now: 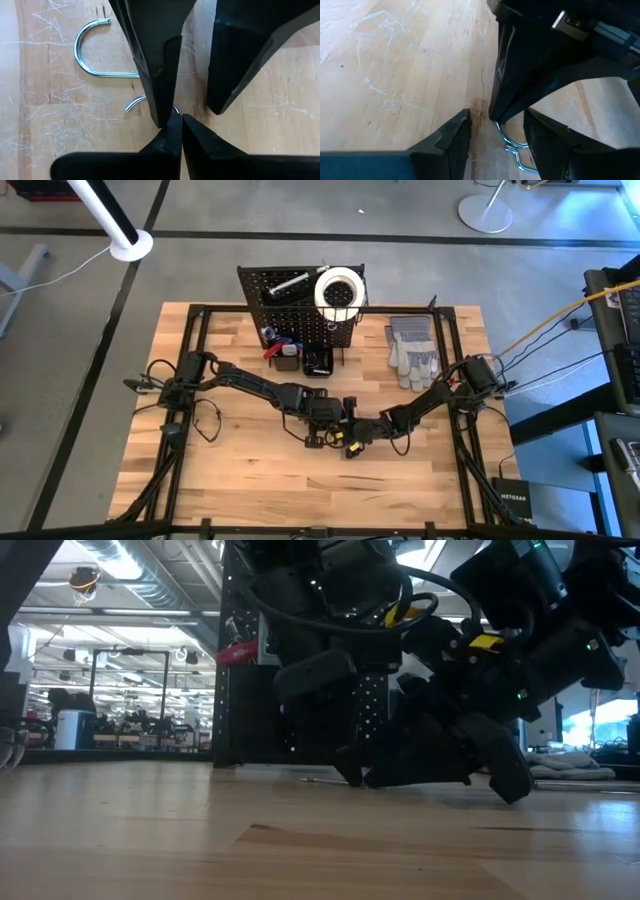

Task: Hang tools onto peg board
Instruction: Put the pegboard hook into the right bin on the pegboard

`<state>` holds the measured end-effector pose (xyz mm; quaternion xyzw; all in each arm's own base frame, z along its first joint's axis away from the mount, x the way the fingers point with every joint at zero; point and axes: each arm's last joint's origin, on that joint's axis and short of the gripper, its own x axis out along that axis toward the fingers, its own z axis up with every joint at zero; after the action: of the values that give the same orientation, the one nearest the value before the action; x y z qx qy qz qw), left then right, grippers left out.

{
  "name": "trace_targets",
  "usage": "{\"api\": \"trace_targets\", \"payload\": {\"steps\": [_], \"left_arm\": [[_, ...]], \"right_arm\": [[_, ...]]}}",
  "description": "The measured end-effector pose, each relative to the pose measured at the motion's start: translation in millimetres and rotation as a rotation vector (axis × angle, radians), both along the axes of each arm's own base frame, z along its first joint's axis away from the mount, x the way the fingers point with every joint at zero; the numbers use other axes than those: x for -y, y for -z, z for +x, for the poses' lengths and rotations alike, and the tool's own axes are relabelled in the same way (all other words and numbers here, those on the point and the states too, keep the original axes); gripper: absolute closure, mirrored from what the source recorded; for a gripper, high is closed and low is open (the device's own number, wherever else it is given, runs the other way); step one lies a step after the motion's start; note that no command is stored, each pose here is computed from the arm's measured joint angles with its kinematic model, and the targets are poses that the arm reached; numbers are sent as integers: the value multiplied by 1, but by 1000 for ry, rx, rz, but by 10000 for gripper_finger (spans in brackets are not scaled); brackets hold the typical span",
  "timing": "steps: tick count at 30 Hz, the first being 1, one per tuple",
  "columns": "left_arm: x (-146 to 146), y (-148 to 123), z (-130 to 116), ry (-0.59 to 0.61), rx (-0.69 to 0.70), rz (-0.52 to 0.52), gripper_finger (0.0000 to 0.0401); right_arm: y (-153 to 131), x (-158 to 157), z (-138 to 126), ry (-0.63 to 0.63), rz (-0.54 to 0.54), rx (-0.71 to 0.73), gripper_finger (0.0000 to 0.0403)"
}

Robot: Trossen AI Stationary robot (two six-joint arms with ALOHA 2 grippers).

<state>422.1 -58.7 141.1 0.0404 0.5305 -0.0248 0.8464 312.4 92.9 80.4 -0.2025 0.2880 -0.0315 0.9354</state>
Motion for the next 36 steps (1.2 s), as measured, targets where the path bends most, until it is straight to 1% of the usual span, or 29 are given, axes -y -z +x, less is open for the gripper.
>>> {"api": "trace_targets", "payload": {"steps": [13,22,24,27,32,36], "left_arm": [[0,-6,-1,-12,9,-2,400],[3,-8,-2,-11,14,2,401],[3,-7,-2,-15,11,1,401],[3,-7,-2,-25,6,-1,401],[3,-7,-2,-24,9,-3,401],[3,-8,-2,-21,13,-2,401]], "right_arm": [[2,1,-1,-14,2,-28,221],[3,5,-1,0,-32,-39,226],[4,8,0,-2,-24,-48,238],[5,12,0,-7,-3,-63,268],[6,13,0,9,-15,-69,319],[5,13,0,19,-24,-65,345]]}}
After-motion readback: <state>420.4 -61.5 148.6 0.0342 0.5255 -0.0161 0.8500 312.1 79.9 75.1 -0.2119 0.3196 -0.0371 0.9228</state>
